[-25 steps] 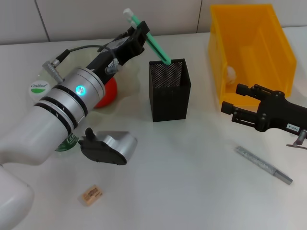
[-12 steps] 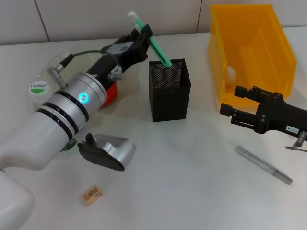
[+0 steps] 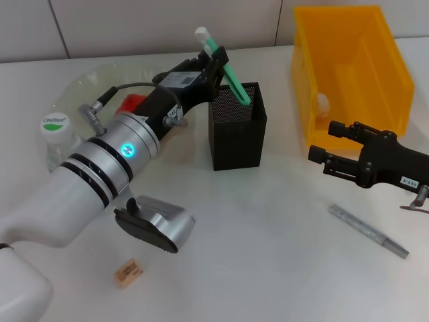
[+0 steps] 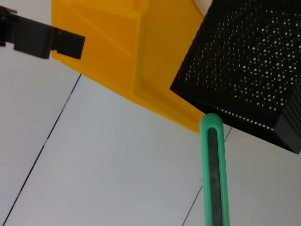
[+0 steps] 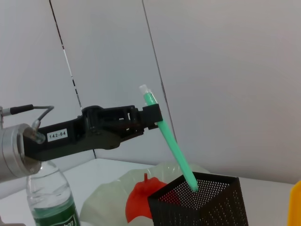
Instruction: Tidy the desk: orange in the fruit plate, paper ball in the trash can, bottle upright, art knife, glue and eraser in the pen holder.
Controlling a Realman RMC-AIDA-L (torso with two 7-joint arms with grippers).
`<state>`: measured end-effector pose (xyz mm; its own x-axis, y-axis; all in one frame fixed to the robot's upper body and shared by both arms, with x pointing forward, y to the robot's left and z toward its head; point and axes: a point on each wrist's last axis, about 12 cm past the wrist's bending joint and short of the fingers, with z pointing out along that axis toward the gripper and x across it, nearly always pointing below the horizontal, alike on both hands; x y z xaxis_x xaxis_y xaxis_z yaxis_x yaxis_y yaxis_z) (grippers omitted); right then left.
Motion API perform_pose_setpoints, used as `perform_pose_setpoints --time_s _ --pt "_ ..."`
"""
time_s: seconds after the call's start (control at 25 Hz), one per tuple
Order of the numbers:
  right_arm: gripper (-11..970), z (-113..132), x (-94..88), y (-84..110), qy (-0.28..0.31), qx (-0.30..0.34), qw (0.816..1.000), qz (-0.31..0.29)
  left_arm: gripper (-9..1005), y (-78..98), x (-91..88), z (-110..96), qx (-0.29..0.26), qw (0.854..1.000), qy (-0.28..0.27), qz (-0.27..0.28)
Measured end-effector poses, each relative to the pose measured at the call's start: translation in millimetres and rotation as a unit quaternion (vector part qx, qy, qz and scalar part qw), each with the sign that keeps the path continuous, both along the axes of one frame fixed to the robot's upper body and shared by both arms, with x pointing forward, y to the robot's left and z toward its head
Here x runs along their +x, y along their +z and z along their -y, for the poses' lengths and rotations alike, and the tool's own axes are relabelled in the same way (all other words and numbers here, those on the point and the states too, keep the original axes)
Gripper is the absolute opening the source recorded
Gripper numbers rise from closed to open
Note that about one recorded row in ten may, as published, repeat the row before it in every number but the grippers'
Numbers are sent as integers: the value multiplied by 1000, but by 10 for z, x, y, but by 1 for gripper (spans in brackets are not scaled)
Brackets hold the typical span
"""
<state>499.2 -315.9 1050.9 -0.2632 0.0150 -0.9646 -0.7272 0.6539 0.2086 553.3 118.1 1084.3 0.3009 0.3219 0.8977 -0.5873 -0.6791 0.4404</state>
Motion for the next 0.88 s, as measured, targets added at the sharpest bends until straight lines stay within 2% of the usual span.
perform_pose_setpoints --time_s 0.36,0.76,0.88 --pt "768 -2 -18 4 4 4 1000 1 238 -7 17 3 8 1000 -1 4" --pt "769 -10 -23 3 5 5 1000 1 241 16 32 23 -9 1000 -3 -7" --pt "768 -10 -22 3 4 5 1000 1 305 22 34 25 -11 1000 -3 -7"
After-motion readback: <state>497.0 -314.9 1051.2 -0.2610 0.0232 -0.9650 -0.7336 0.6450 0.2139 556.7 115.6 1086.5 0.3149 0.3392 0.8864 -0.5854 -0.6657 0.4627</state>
